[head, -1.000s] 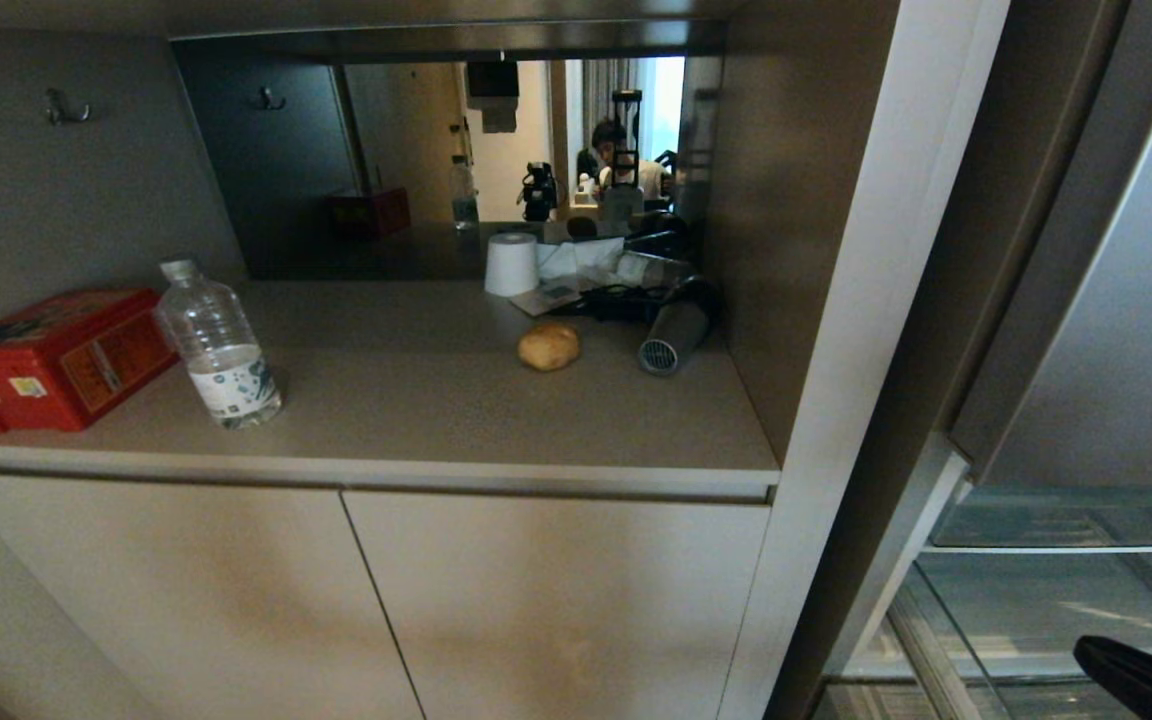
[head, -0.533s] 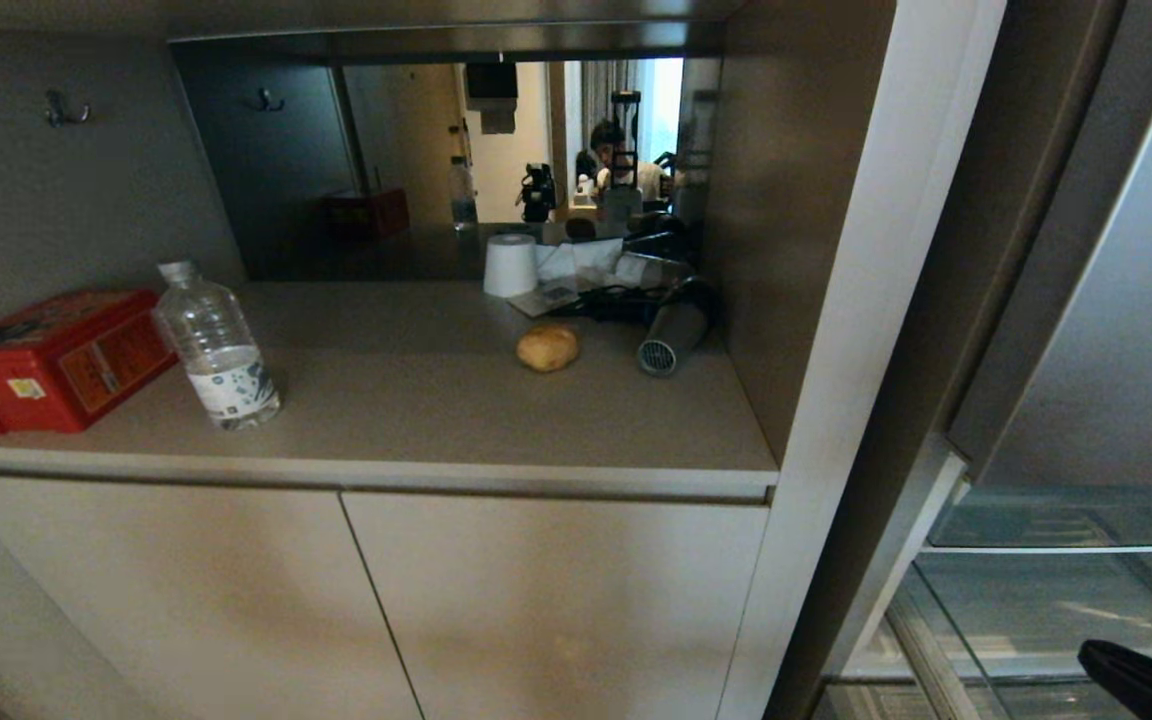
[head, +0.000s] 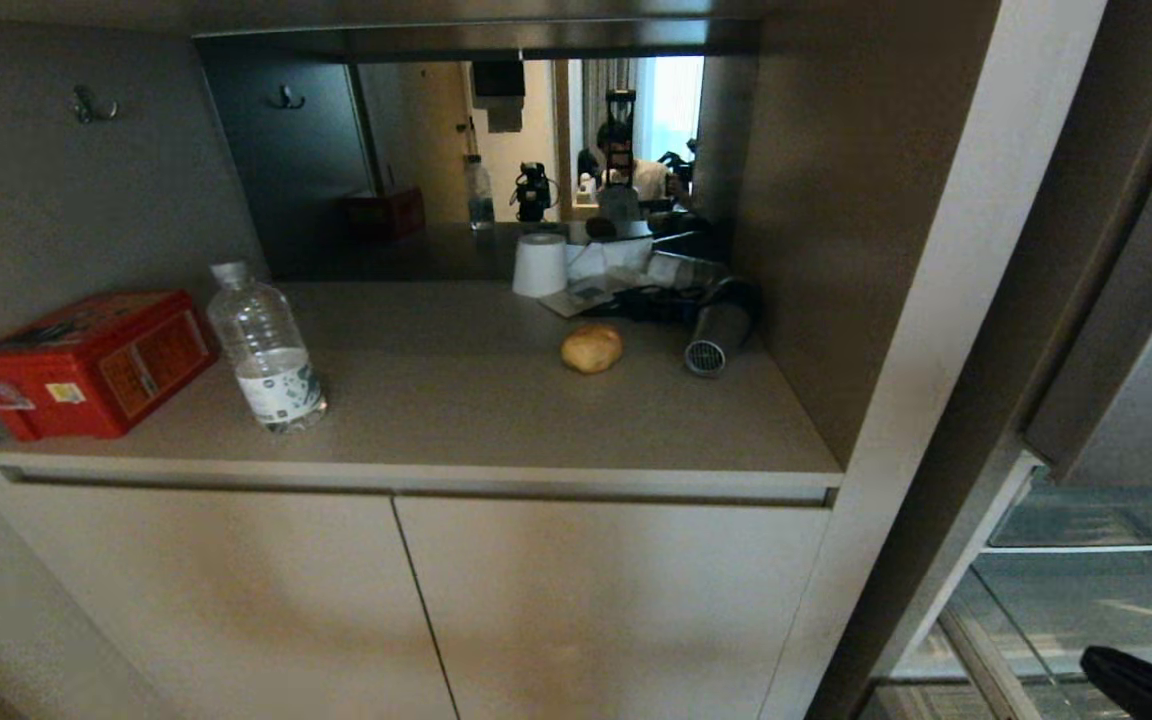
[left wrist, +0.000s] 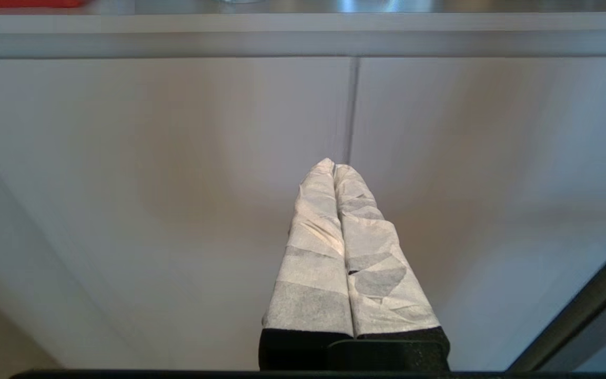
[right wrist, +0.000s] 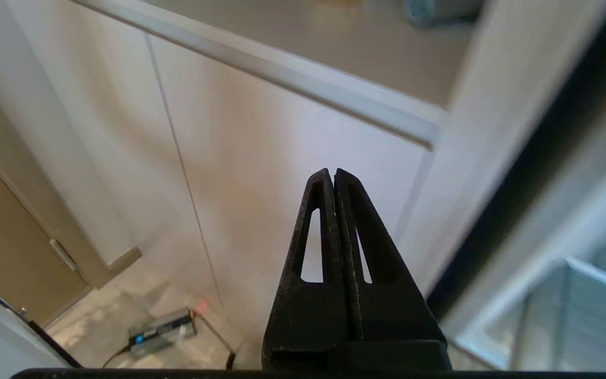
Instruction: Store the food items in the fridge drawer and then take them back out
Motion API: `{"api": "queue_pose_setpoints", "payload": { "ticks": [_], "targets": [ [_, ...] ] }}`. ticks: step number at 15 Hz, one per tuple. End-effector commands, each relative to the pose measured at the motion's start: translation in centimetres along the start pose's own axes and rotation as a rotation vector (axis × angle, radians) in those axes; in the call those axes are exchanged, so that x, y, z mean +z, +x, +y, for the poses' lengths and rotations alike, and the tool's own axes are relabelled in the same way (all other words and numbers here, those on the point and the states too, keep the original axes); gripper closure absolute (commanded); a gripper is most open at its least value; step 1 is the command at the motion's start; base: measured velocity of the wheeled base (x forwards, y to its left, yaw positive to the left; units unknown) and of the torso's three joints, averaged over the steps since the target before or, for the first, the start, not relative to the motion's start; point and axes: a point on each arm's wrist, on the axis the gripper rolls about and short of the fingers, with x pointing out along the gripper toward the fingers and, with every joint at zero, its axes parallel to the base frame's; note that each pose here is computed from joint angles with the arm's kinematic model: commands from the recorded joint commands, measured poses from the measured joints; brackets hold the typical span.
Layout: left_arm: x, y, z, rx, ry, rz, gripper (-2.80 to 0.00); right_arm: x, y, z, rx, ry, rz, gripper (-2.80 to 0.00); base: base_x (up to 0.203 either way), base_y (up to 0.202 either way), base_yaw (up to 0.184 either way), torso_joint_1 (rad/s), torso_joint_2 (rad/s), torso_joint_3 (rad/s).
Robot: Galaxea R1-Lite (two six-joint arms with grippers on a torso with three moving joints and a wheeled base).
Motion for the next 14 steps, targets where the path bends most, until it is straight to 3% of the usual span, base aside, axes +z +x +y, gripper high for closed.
{"api": "queue_pose_setpoints", "payload": {
  "ticks": [1,8,12,14],
  "targets": [
    [-0.2,0.0,0.0,0.001,0.0,0.006,0.0,0.0,0.0,0.0,-0.001,-0.001,-0.001,0.0,0.0,0.144,0.027,-0.007,0.0,0.004],
    [-0.2,0.0,0.0,0.001,0.0,0.006,0.0,1.8,2.7,1.0,0.044,-0.017,0.061,0.0,0.0,0.023,0.002,0.001,0.0,0.0],
    [-0.2,0.0,0.0,0.001,0.0,0.006,0.0,3.8,8.6,2.9,0.043,-0.043,0.149,0.0,0.0,0.0,0.0,0.008,0.0,-0.001],
    [-0.2,0.0,0.0,0.001,0.001,0.006,0.0,4.9,11.7,3.9,0.039,-0.033,0.121,0.0,0.0,0.0,0.0,0.0,0.0,0.0]
  ]
}}
